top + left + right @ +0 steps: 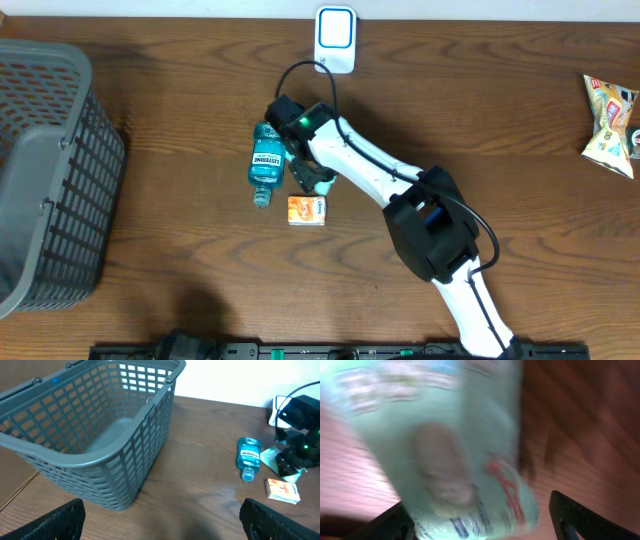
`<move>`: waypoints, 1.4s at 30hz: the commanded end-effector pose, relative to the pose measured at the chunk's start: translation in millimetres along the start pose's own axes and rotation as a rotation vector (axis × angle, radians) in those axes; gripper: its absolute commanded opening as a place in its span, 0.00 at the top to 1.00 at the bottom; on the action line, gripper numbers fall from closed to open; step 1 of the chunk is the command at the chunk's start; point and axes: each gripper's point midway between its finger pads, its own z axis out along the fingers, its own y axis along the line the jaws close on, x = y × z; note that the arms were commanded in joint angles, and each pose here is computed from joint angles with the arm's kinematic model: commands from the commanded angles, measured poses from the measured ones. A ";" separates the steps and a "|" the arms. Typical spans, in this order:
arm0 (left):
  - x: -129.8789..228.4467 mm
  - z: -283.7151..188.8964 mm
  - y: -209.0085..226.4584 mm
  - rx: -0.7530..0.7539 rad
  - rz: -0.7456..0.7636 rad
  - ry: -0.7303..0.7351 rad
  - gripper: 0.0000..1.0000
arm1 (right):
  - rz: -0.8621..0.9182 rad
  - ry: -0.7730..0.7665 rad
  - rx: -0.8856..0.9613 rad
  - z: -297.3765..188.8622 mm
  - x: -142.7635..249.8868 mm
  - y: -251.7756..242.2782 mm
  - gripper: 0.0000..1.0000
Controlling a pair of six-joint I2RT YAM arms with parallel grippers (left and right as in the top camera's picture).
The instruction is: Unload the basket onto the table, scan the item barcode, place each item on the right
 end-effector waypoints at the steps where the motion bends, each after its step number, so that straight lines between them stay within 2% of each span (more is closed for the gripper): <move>1: 15.7 -0.3 4.7 -0.021 0.056 0.068 0.02 | 0.082 0.008 0.164 2.6 0.5 -44.5 0.21; 6: 15.7 -0.3 4.7 -0.021 0.056 0.068 0.02 | 0.045 -0.073 0.162 -26.5 -14.5 -54.8 0.14; 10: 15.7 -0.3 4.7 -0.021 0.056 0.068 0.02 | -0.193 -0.179 0.122 -44.4 -37.2 -33.3 0.08; 14: 15.7 -0.3 4.7 -0.021 0.056 0.068 0.02 | -0.425 -0.171 0.073 -34.8 -36.4 -15.1 0.07; 20: 15.7 -0.3 4.7 -0.021 0.056 0.068 0.02 | -0.595 -0.194 0.037 -30.4 -42.7 -14.9 0.01; 25: 15.7 -0.3 4.7 -0.021 0.056 0.068 0.02 | -0.649 -0.291 -0.036 -28.8 -64.1 -18.1 0.01; 33: 15.7 -0.3 4.7 -0.021 0.056 0.068 0.02 | -0.574 -0.284 -0.306 -23.0 -50.3 -27.8 0.01; 39: 15.7 -0.3 4.7 -0.021 0.056 0.068 0.02 | -0.580 -0.345 -0.350 -25.5 -60.1 -33.9 0.01; 42: 15.7 -0.3 4.7 -0.021 0.056 0.068 0.02 | -0.599 -0.387 -0.445 -32.2 -61.2 -17.9 0.01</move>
